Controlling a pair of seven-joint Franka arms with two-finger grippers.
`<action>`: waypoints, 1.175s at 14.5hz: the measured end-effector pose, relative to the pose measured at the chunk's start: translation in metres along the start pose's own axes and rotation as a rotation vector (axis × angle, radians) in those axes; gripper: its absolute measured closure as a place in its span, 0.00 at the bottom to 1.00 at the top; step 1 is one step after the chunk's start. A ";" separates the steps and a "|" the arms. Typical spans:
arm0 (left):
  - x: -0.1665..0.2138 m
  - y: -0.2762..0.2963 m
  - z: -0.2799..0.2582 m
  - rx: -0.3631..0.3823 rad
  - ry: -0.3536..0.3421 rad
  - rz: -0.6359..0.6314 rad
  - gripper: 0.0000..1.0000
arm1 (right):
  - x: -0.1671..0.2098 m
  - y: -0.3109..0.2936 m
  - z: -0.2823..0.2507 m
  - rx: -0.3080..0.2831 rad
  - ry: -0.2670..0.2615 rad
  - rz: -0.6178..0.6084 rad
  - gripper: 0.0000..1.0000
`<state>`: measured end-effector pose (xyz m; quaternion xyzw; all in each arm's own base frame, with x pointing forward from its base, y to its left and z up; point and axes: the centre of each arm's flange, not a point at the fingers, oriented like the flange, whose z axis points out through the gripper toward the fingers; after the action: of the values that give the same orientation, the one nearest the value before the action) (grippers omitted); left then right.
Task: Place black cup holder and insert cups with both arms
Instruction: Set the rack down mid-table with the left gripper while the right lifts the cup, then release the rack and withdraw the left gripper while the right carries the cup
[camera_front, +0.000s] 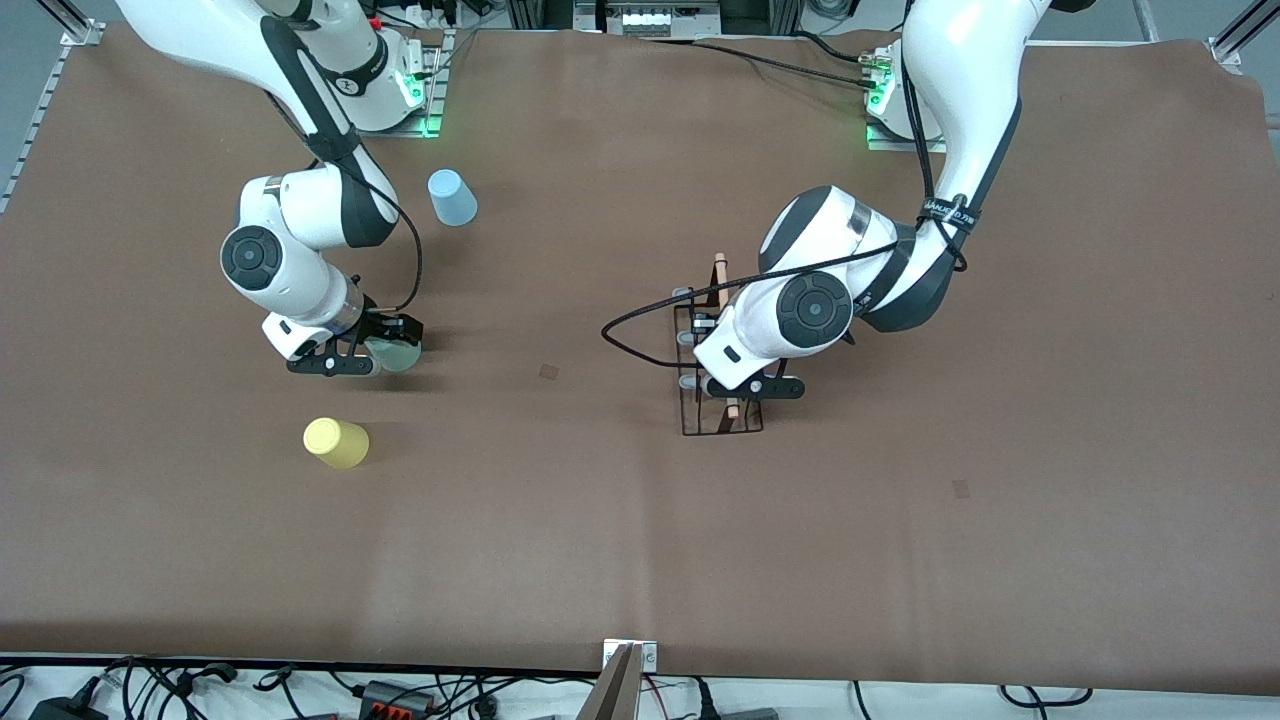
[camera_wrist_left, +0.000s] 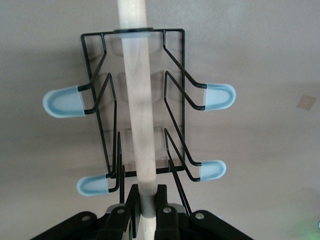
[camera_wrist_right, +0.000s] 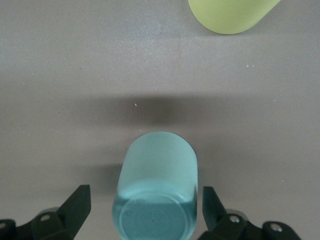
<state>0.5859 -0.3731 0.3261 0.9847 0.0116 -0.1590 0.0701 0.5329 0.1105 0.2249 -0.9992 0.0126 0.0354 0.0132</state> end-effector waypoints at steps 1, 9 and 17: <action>0.001 0.000 -0.001 -0.001 0.002 -0.001 0.84 | 0.000 0.000 0.000 0.000 0.000 0.001 0.14; 0.007 0.003 -0.012 -0.020 0.050 0.002 0.15 | 0.002 -0.001 -0.007 0.003 0.015 0.000 0.33; -0.037 -0.036 -0.172 0.137 0.318 0.035 0.00 | 0.053 -0.045 -0.168 0.040 0.074 0.032 0.33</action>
<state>0.6026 -0.3134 0.4946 1.0000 -0.0052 -0.0003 0.0029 0.5989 0.1493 0.3893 -0.9990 0.0298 -0.0017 0.0320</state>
